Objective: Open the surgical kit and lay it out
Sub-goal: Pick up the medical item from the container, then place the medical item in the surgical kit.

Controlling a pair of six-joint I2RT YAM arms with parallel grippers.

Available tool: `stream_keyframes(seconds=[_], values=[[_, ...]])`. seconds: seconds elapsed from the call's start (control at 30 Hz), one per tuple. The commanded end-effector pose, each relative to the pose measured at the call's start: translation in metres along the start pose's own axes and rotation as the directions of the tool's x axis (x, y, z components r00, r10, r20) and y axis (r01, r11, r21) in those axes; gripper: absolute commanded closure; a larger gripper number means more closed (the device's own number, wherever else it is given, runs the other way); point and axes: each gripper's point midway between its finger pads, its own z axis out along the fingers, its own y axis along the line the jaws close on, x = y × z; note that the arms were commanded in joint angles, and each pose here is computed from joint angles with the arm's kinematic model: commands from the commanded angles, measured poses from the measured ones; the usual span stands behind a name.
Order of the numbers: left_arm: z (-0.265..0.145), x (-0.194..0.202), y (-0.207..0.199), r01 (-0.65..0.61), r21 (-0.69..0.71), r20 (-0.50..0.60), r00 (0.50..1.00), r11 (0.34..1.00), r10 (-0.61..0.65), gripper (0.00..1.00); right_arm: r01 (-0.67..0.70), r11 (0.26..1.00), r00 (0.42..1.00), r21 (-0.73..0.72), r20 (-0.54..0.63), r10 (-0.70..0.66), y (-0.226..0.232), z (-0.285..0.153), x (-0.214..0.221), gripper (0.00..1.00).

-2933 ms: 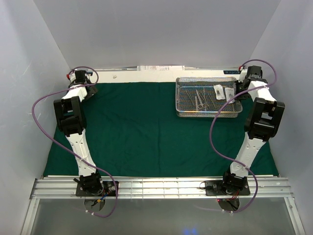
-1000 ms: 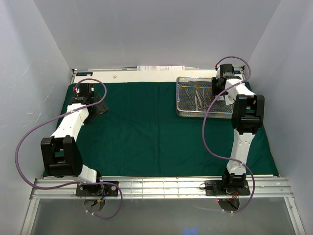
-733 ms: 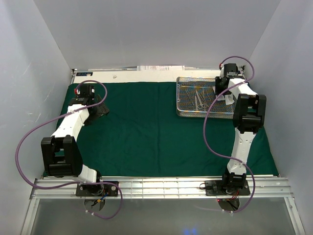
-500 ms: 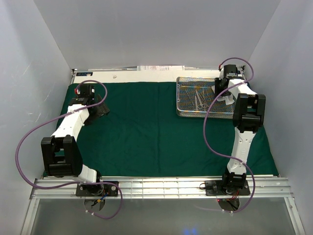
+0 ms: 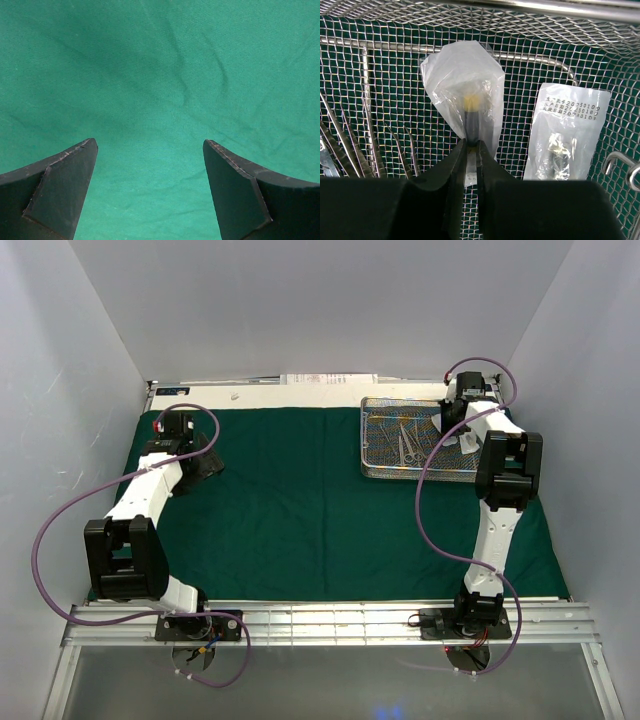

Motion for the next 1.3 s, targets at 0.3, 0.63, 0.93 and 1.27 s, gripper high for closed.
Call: stream_keyframes(seconds=[0.3, 0.63, 0.93, 1.27], values=[[-0.013, -0.028, -0.014, 0.026, 0.034, 0.075, 0.997, 0.999, -0.028, 0.02, -0.060, 0.998, 0.989, 0.016, 0.134, 0.057, 0.013, -0.077, -0.051, 0.92], [-0.022, -0.038, -0.034, 0.013, 0.060, 0.103, 0.994, 0.998, -0.019, 0.02, -0.156, 0.988, 0.984, 0.017, 0.084, 0.154, 0.072, -0.168, 0.017, 0.92], [-0.018, -0.040, -0.040, 0.014, 0.053, 0.104, 0.994, 0.999, -0.019, 0.02, -0.220, 0.971, 0.975, -0.092, -0.027, 0.218, 0.122, -0.206, 0.146, 0.92], [-0.011, -0.037, -0.043, 0.002, 0.042, 0.100, 0.995, 0.999, -0.006, 0.02, -0.247, 0.968, 0.960, -0.046, -0.144, 0.238, 0.127, -0.172, 0.226, 0.92]])
